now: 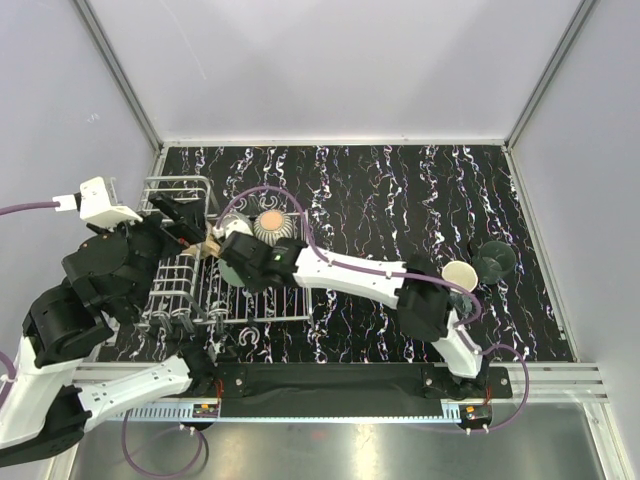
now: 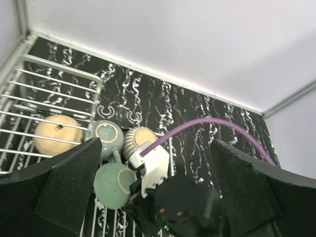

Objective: Load the cups into the dish rack

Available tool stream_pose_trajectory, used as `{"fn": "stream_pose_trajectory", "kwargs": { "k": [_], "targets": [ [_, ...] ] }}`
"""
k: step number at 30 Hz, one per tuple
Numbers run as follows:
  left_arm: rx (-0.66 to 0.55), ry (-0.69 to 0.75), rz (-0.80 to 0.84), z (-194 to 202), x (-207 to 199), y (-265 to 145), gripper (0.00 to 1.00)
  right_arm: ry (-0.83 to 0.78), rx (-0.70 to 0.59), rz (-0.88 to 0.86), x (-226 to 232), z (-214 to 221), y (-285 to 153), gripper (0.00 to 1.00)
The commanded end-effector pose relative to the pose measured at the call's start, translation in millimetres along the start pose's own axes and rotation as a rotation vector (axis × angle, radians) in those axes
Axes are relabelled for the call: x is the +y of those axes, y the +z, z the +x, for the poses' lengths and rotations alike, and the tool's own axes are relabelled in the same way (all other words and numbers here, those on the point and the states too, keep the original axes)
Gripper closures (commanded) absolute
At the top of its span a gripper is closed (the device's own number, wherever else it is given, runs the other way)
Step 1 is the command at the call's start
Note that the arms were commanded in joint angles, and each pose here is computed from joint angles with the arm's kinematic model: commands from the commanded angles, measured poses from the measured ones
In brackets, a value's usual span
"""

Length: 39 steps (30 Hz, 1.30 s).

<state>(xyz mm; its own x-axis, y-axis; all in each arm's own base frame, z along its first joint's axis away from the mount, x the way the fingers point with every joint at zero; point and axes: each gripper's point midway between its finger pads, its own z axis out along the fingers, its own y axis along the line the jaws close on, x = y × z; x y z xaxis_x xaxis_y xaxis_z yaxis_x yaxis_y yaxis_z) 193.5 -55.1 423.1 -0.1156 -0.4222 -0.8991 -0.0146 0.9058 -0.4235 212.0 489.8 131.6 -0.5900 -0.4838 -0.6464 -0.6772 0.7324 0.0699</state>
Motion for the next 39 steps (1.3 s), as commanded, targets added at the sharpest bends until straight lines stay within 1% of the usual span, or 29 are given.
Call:
{"fn": "stream_pose_trajectory", "kwargs": {
  "k": [1, 7, 12, 19, 27, 31, 32, 33, 35, 39],
  "targets": [
    [-0.067, 0.009, -0.044, -17.4, 9.0, -1.0, 0.01, -0.036, -0.069, -0.013, 18.1, -24.4, -5.7, 1.00],
    [-0.078, -0.023, -0.032, -13.4, 15.2, -4.6, 0.01, -0.147, -0.030, -0.038, 39.9, -9.5, 16.2, 1.00],
    [-0.095, -0.082, -0.034, -14.6, 23.0, -9.8, 0.01, -0.147, -0.051, -0.079, 53.7, -14.6, 25.0, 1.00],
    [-0.068, -0.085, -0.016, -12.3, 16.7, -9.6, 0.01, -0.130, -0.051, -0.074, 59.7, -11.6, 43.3, 0.99],
    [-0.036, -0.089, 0.002, -5.8, 8.7, -7.1, 0.01, -0.128, -0.032, -0.061, 57.3, -2.8, 50.8, 0.87],
    [-0.025, -0.095, 0.015, -4.2, 2.9, -5.5, 0.01, -0.122, -0.039, -0.054, 53.4, -1.6, 45.9, 0.75],
    [-0.018, -0.099, 0.019, -2.8, 0.4, -4.6, 0.01, -0.121, -0.034, -0.043, 50.3, 3.1, 48.8, 0.68],
    [-0.016, -0.101, 0.024, -2.8, -1.3, -4.2, 0.01, -0.119, -0.035, -0.043, 49.7, 3.9, 48.2, 0.66],
    [-0.007, -0.099, 0.029, -0.4, -5.4, -2.0, 0.01, -0.111, -0.042, -0.043, 48.4, 4.3, 45.8, 0.60],
    [0.020, -0.103, 0.046, 3.9, -14.1, 0.4, 0.01, -0.100, -0.053, -0.046, 46.4, 3.7, 38.8, 0.53]
  ]
}}
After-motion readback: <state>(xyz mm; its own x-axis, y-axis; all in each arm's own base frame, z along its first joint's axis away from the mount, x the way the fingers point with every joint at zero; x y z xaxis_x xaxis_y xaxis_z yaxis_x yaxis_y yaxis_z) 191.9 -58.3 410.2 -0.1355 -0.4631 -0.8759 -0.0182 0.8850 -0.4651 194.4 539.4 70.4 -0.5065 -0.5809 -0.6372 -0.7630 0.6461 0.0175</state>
